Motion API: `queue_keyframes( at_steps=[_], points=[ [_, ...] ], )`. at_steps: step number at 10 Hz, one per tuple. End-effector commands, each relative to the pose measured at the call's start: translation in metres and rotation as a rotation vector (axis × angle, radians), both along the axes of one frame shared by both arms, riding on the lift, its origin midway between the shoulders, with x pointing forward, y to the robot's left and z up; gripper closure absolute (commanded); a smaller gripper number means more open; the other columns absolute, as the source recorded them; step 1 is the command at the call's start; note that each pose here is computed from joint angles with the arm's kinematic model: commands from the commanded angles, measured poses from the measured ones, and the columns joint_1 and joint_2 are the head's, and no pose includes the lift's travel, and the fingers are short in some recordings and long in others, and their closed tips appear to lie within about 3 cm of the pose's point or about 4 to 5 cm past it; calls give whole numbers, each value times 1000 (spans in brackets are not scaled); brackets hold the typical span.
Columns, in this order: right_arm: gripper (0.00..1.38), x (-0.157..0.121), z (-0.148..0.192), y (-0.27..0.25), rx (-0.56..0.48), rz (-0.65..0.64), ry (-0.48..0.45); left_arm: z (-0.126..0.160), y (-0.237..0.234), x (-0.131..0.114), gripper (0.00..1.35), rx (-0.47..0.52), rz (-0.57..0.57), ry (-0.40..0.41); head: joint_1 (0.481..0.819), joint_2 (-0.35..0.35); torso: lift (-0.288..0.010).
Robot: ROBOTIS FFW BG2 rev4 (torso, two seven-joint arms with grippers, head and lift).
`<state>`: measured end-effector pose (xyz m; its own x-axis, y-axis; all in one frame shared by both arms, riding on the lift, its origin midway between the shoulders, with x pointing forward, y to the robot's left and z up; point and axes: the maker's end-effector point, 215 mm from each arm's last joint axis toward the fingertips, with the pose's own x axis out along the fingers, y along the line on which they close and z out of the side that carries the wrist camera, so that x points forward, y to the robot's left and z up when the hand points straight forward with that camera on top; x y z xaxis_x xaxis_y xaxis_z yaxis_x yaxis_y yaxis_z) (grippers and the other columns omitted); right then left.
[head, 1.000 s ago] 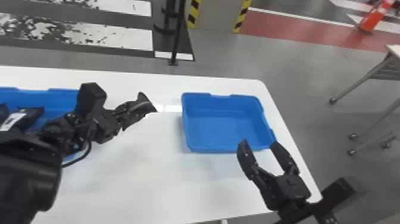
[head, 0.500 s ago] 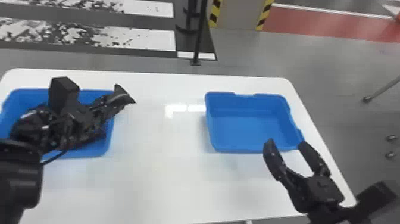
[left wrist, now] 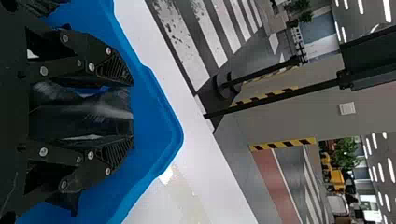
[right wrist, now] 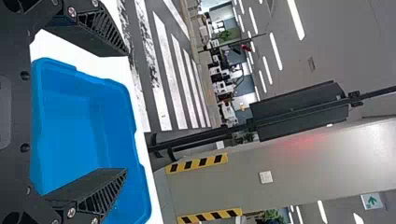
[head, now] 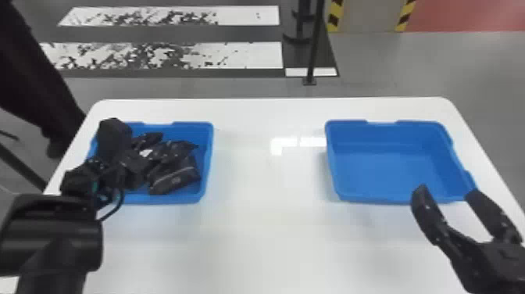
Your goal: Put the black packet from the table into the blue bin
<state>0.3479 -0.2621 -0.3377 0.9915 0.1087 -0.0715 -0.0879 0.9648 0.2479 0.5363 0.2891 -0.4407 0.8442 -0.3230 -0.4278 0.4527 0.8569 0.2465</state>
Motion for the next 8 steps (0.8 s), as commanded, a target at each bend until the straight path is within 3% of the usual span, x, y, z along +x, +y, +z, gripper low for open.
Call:
queue_keyframes(
  at_steps=[1,3,5,8],
  points=[
    [133,1,1,0,1,-1,-2,10,-7,1,133,-48,-1,-21,695,35,-110],
    [133,1,1,1,2,0,-2,35,-2,-17,160,-100,21,-76,695,25,-110],
    [133,1,2,1,2,1,-5,63,37,-59,160,-103,115,-171,695,34,-110],
    [133,0,3,0,4,-1,-5,83,60,-117,163,-229,239,-266,695,115,-110]
  ],
)
